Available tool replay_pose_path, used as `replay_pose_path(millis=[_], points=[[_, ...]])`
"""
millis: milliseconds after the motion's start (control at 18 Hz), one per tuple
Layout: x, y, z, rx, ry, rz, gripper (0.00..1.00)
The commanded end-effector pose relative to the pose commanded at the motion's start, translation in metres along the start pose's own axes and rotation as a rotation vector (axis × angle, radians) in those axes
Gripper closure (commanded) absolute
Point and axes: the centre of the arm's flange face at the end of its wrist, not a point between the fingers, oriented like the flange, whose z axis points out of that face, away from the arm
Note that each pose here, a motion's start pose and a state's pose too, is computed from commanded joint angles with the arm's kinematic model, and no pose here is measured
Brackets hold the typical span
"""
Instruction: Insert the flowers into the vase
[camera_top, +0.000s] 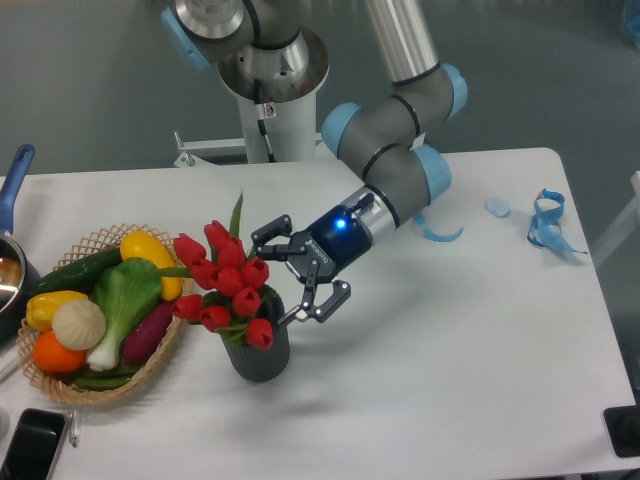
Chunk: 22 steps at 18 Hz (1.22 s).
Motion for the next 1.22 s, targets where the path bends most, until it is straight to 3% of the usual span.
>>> replay_pose_path(millis=[333, 611, 722, 833, 889, 1056, 1222], points=[[0.005, -0.027, -0.034, -0.260, -0.087, 0.076, 0.00], [-0.009, -0.053, -0.104, -0.537, -0.261, 0.118, 0.00], [-0.020, -0.067, -0.121, -0.567, -0.311, 0.116, 0.00], [-0.028, -0.105, -0.135, -0.573, -0.382, 0.103, 0.00], [-0.029, -0.120, -0.149, -0.646, -0.424, 0.070, 0.00], [-0.026, -0.133, -0.169, -0.830, -0.453, 0.026, 0.00], [-0.033, -0.156, -0.182, -0.851, -0.423, -0.029, 0.00]])
